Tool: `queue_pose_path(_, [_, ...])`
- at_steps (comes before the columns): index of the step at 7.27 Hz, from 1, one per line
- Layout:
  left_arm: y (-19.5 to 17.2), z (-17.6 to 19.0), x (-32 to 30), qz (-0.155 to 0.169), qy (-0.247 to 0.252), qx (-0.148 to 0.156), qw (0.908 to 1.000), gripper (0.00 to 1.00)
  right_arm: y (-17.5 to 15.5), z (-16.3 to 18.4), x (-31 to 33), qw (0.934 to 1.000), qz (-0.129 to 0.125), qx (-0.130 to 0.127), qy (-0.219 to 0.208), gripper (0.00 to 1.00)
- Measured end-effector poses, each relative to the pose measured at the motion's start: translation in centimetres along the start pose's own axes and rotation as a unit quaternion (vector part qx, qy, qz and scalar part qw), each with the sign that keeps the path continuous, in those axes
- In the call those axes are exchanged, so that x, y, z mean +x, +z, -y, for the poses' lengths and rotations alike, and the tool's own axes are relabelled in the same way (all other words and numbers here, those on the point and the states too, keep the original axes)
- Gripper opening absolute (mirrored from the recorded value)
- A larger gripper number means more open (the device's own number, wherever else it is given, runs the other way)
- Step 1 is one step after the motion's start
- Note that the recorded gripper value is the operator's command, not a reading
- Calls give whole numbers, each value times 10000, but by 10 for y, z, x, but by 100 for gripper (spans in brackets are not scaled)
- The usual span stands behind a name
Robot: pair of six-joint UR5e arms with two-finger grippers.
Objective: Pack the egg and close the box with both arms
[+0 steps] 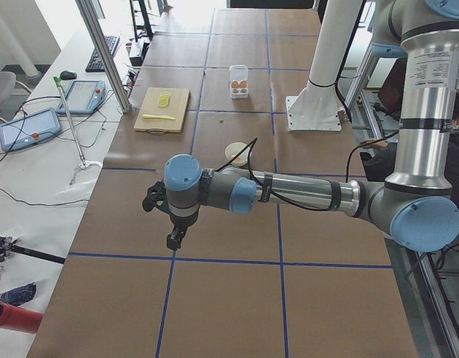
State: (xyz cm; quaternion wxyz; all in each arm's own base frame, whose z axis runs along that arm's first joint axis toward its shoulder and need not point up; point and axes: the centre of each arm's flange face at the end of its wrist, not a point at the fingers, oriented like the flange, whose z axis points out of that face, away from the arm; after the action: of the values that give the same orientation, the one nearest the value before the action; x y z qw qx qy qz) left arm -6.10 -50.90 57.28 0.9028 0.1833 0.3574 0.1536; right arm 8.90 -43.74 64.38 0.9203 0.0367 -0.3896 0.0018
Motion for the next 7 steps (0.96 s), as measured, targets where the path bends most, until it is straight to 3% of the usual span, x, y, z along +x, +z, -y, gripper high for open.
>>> queue_pose_path(1, [-10, 12, 21, 62, 448, 445, 9980, 100, -1, 1, -1, 10000, 27, 12, -11, 100])
queue_pose_path(3, [-11, 30, 78, -2, 916, 758, 9929, 100, -2, 1, -3, 10000, 56, 26, -25, 100])
queue_pose_path(4, [-10, 36, 112, -126, 878, 810, 9928, 100, -2, 1, -3, 10000, 64, 32, -31, 100])
queue_pose_path(7, [13, 53, 250, -382, 65, 810, 9960, 100, -3, 2, -5, 9999, 63, 61, -66, 100])
